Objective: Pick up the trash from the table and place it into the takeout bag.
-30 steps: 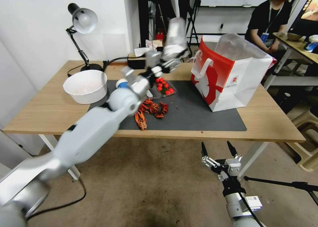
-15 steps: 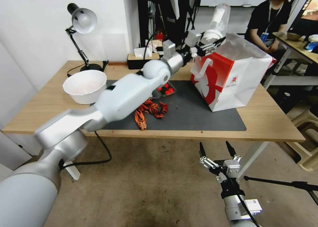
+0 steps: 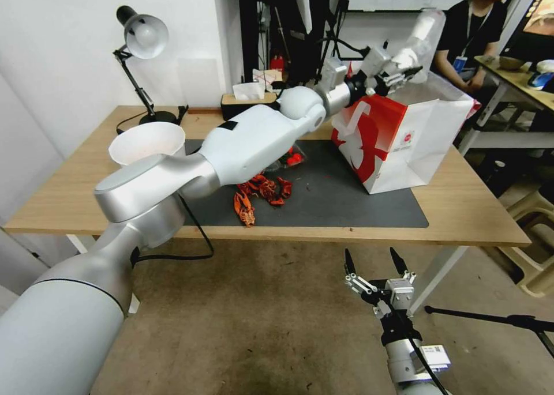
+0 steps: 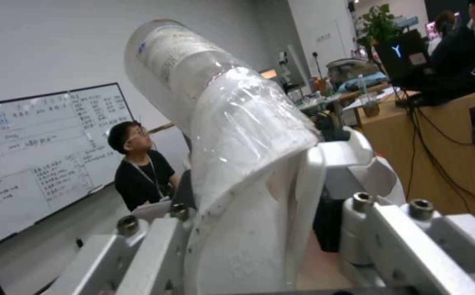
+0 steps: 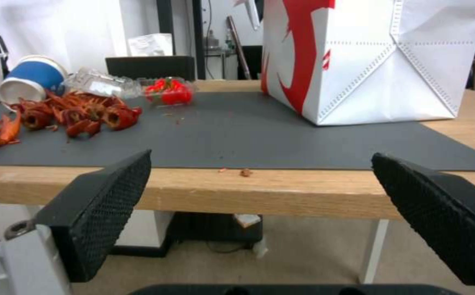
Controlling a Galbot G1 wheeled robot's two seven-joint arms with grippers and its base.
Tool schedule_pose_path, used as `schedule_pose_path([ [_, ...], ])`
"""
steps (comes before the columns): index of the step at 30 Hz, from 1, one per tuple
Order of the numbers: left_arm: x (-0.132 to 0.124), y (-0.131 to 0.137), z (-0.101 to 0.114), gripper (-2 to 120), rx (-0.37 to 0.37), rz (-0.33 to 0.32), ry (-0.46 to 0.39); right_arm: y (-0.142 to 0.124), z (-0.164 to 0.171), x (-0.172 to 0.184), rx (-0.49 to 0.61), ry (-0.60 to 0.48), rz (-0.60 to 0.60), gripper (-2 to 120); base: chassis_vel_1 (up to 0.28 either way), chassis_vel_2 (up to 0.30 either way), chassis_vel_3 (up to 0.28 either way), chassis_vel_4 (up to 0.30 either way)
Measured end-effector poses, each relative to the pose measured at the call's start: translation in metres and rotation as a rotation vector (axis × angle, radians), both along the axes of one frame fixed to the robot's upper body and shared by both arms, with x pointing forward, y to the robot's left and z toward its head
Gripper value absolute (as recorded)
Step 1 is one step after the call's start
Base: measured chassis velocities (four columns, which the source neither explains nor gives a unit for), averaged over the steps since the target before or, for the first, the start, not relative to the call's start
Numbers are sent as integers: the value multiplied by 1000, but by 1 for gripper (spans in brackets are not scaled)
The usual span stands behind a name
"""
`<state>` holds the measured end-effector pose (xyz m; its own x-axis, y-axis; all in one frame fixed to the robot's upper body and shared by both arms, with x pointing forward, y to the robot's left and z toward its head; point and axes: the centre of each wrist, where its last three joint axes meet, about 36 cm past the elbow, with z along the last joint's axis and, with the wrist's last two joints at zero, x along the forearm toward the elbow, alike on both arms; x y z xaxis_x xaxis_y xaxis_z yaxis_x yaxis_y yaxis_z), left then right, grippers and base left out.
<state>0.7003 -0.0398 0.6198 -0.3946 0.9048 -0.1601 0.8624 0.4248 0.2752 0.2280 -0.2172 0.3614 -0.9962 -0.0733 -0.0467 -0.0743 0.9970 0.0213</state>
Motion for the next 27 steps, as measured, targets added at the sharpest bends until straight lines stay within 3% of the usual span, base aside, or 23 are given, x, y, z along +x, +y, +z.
schedule_pose_path([
  [5, -2, -2, -4, 55, 13, -3, -4, -3, 0, 1, -4, 0, -3, 100, 0, 0, 0, 0],
  [13, -3, 2, -5, 73, 19, 0, -8, -3, -1, 1, -3, -1, -1, 100, 0, 0, 0, 0],
  [18, -3, 4, -5, 99, 17, 10, -8, -2, 0, 3, -3, -5, 3, 100, 0, 0, 0, 0],
  [27, -3, 8, -5, 100, 5, 44, -8, 0, 0, 5, 1, -7, 9, 100, 0, 0, 0, 0],
])
